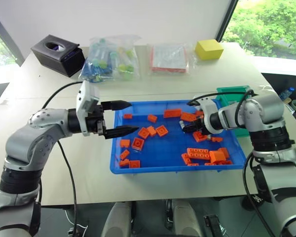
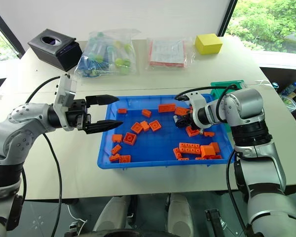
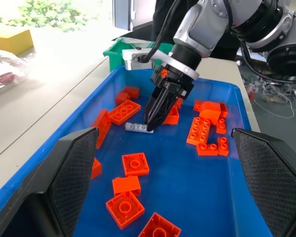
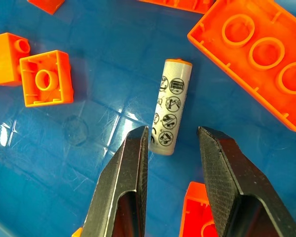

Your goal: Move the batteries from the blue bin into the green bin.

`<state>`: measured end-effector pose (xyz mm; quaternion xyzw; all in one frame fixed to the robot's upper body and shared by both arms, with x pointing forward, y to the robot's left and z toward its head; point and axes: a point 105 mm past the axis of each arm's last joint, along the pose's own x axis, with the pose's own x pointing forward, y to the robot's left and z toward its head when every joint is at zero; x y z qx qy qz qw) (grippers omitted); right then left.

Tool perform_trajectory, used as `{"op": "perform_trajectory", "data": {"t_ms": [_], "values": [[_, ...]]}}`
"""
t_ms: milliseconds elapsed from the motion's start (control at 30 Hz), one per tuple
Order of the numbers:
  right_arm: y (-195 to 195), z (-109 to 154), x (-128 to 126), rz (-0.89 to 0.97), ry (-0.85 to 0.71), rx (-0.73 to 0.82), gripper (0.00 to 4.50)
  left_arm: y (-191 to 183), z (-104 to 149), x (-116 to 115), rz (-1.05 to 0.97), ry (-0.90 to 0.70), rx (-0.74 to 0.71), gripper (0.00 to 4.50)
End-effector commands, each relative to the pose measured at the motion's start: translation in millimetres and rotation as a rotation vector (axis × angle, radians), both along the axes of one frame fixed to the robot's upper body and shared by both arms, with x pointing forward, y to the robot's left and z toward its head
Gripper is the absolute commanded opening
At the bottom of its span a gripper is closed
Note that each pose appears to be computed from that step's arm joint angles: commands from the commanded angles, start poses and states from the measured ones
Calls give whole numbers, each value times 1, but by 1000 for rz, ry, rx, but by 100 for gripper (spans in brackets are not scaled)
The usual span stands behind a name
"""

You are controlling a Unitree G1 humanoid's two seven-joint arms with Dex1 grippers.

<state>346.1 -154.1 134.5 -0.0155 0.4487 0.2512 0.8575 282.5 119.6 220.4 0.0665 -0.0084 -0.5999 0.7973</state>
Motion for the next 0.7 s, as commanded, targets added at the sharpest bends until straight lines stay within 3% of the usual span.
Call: {"op": "perform_trajectory", "data": {"t_ms": [33,200,300,367,533,700], "values": [[9,10,4,21,-47,-5,160,0,9,-1,-9,-47,-7,450],[25,8,4,75,-76,-12,160,0,9,0,-10,-45,-8,450],[29,6,4,83,-81,-14,80,0,8,0,-13,-45,-8,450],[30,6,3,84,-80,-13,2,0,8,0,-14,-44,-8,450],[28,8,0,85,-83,-8,3,0,7,-1,-18,-42,-4,450],[19,36,-2,80,-171,55,3,-1,6,-3,-35,-33,-2,450]]}}
